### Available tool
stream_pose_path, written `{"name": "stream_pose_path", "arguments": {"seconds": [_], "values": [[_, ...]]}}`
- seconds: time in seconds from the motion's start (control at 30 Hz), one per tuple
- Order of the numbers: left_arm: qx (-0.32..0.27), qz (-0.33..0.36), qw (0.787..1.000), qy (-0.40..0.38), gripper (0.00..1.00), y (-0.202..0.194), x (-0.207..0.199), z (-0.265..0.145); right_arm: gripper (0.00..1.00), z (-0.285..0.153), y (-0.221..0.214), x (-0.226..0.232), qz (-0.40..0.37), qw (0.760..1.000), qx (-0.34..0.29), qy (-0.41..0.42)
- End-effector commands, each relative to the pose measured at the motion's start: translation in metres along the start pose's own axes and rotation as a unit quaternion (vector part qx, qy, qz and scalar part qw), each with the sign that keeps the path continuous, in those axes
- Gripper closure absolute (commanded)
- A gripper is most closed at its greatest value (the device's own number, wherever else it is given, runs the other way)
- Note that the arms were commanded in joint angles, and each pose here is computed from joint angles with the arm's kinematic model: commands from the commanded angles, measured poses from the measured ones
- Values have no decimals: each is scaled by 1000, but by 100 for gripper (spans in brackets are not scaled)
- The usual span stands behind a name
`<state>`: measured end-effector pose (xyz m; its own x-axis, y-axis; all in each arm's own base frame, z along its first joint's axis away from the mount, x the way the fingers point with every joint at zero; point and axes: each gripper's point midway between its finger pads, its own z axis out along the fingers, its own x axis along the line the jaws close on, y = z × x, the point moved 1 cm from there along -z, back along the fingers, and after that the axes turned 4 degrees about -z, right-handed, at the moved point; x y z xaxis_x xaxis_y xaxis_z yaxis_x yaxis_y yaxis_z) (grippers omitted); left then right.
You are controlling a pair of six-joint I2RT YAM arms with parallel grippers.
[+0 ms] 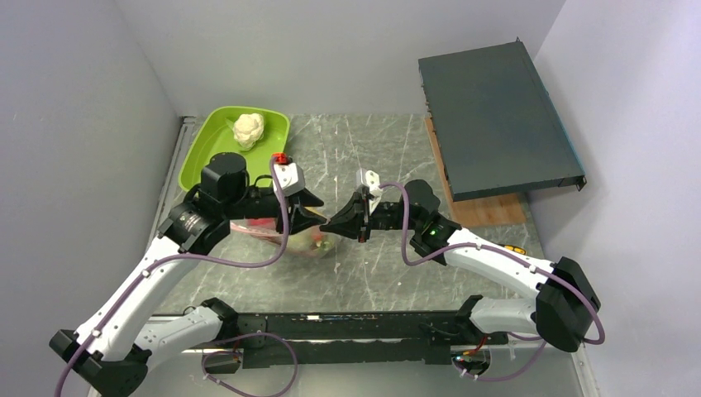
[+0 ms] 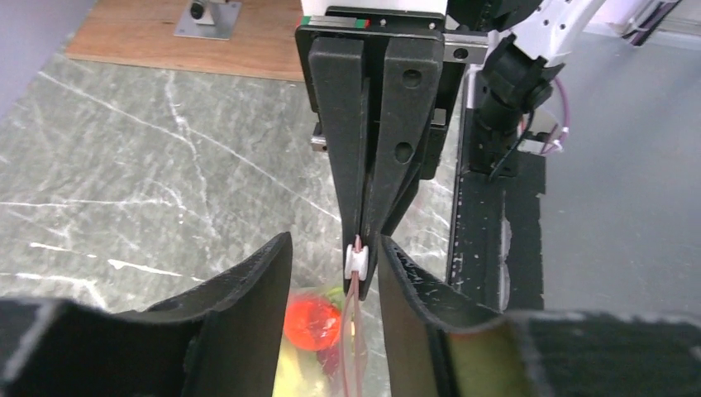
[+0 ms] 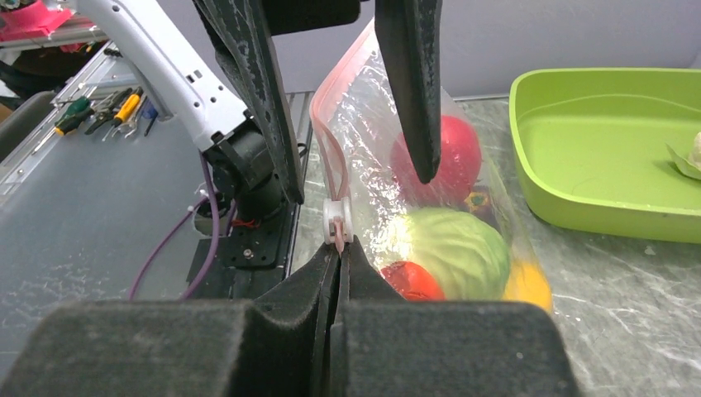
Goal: Place the food in the zip-top bag and seal the zipper
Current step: Unzip the zipper food storage bag at the center of the board.
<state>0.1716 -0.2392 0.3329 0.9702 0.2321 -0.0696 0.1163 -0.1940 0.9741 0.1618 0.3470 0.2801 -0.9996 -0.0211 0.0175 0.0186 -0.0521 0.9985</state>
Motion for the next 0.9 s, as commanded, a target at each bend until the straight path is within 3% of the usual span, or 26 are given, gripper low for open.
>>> {"name": "stream_pose_path", "arguments": {"seconds": [0.0, 0.1, 0.27, 0.57, 0.77, 0.87], "values": [[-14, 16, 998, -56, 58, 15, -17, 0, 100, 1, 29, 1, -46, 998, -38, 9], [-9, 13, 997, -72, 63, 11, -21, 2, 100, 1, 29, 0, -46, 998, -38, 6], [10, 12, 996, -83, 62, 2, -25, 2, 100, 0, 30, 0, -45, 998, -41, 5], [26, 4, 997, -76, 82, -4, -21, 5, 100, -1, 32, 1, -47, 998, -43, 2], [38, 0, 997, -68, 73, -9, -18, 8, 100, -2, 33, 1, -46, 998, -44, -3], [38, 1, 997, -68, 74, -10, -18, 8, 100, -2, 33, 0, -45, 998, -45, -3]]}}
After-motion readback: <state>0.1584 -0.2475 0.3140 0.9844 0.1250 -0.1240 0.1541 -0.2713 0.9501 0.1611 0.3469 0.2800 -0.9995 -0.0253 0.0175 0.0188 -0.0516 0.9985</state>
